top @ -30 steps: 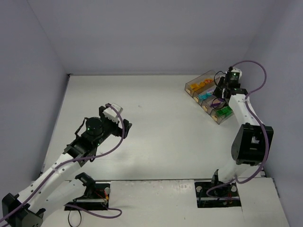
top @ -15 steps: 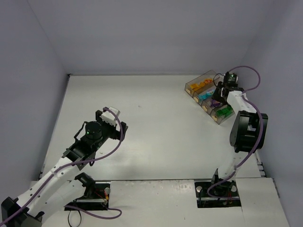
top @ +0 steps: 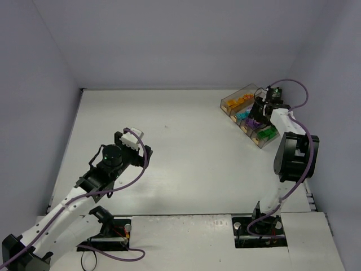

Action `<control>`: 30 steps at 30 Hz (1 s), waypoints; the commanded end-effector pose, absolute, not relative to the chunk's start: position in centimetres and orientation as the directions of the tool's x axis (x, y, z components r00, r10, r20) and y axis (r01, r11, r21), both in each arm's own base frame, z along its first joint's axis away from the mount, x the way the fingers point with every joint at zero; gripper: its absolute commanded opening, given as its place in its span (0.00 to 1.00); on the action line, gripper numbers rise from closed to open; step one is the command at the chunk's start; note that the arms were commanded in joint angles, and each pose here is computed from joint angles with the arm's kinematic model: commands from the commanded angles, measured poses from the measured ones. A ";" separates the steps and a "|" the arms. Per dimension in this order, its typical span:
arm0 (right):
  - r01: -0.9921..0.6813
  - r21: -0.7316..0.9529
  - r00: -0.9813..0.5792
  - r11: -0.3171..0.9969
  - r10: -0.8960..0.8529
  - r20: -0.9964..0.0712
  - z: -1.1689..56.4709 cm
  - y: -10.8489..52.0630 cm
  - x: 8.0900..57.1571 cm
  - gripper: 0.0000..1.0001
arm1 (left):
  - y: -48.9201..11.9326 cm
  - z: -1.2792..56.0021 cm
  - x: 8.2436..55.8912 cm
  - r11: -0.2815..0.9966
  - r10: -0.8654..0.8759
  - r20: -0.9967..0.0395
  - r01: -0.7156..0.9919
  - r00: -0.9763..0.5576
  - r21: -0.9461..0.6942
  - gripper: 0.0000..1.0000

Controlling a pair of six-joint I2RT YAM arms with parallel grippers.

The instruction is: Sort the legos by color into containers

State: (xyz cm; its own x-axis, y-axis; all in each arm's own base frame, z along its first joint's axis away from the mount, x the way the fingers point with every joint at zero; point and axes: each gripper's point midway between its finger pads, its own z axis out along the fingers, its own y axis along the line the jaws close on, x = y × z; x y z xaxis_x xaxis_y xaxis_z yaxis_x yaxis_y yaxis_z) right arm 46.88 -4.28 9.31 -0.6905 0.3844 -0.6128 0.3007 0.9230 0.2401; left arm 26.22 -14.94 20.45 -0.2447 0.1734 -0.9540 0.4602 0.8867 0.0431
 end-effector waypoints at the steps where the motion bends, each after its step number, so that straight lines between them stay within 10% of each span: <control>1: 0.273 0.255 -0.620 0.928 0.372 -0.691 14.3 -4.6 47.3 0.46 | -15.2 23.0 26.6 0.890 0.119 -0.976 0.455 -0.184 0.023 0.85; 13: 0.157 0.252 -0.450 0.955 0.296 -0.842 25.6 -3.5 42.9 0.57 | -12.2 27.5 24.6 0.936 0.035 -0.980 0.351 -0.194 -0.037 0.85; 20: 0.070 0.222 -0.262 0.973 0.233 -0.936 33.1 -2.3 36.7 0.99 | -7.8 30.7 22.6 0.982 -0.083 -0.966 0.144 -0.243 -0.121 0.85; 30: 0.042 0.179 -0.089 0.983 0.182 -0.979 36.8 -0.3 26.6 1.00 | -6.2 33.5 21.2 0.979 -0.174 -0.943 0.051 -0.283 -0.196 0.85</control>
